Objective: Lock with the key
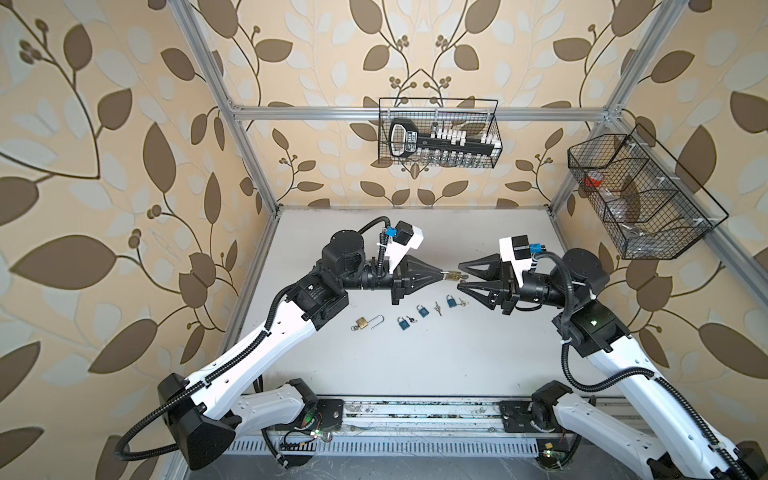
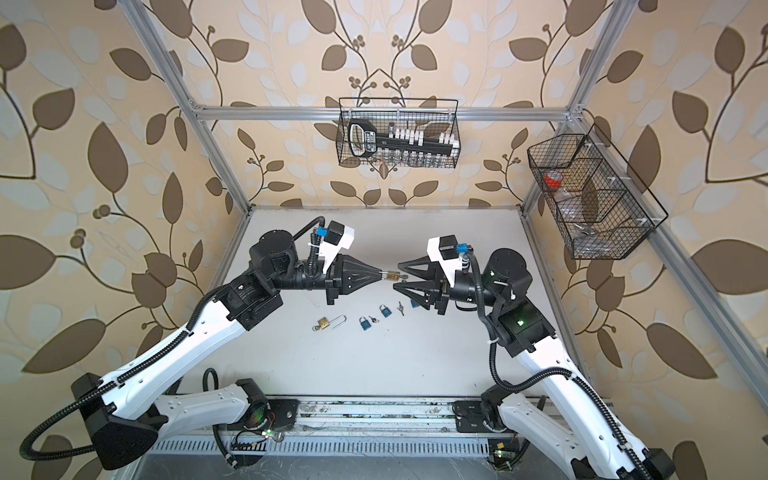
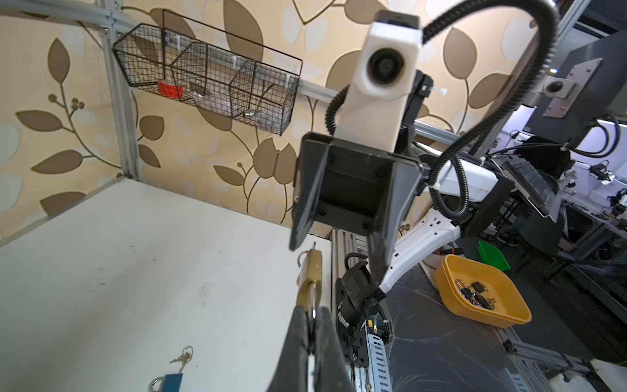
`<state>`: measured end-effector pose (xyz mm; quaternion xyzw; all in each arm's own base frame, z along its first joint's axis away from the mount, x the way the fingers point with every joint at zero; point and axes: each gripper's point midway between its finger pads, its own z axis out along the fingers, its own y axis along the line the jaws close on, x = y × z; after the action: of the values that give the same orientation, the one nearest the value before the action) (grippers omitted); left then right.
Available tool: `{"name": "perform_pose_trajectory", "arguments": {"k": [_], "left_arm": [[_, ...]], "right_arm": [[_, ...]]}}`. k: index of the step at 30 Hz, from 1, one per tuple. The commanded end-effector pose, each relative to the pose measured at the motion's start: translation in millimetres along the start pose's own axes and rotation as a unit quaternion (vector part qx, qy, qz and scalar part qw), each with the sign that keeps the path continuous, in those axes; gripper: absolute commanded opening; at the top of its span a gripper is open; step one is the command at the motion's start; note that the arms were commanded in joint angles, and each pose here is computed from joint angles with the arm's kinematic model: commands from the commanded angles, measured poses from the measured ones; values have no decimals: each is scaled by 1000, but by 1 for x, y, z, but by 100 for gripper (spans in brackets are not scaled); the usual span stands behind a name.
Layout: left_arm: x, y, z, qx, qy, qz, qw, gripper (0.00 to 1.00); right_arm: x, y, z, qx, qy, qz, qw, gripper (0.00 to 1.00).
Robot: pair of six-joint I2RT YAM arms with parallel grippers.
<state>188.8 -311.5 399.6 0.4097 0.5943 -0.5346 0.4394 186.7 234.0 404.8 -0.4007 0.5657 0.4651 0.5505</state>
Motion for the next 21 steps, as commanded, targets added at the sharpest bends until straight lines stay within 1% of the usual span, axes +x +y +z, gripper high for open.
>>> {"name": "perform_pose_trajectory", "arguments": {"k": [1, 3, 7, 12, 17, 20, 21], "left_arm": [[-37, -22, -15, 18, -63, 33, 997, 0], [-40, -24, -15, 23, -66, 32, 997, 0], [-41, -28, -14, 38, -69, 29, 996, 0], [-40, -32, -13, 54, -66, 27, 996, 0], [-39, -31, -12, 58, -64, 25, 996, 0], [-39, -30, -11, 59, -64, 25, 996, 0], [-39, -31, -10, 60, -63, 25, 996, 0]], "right_arm": [[-6, -1, -4, 15, -16, -19, 1000, 63], [-7, -1, -3, 13, -17, -17, 1000, 66], [-6, -6, 0, 16, -15, -8, 1000, 67], [-12, -4, 2, 2, -21, -11, 1000, 58], [-22, 5, 2, -19, -34, -22, 999, 55], [-24, 6, 2, -25, -39, -23, 999, 49], [-24, 5, 2, -23, -39, -22, 999, 43]]}}
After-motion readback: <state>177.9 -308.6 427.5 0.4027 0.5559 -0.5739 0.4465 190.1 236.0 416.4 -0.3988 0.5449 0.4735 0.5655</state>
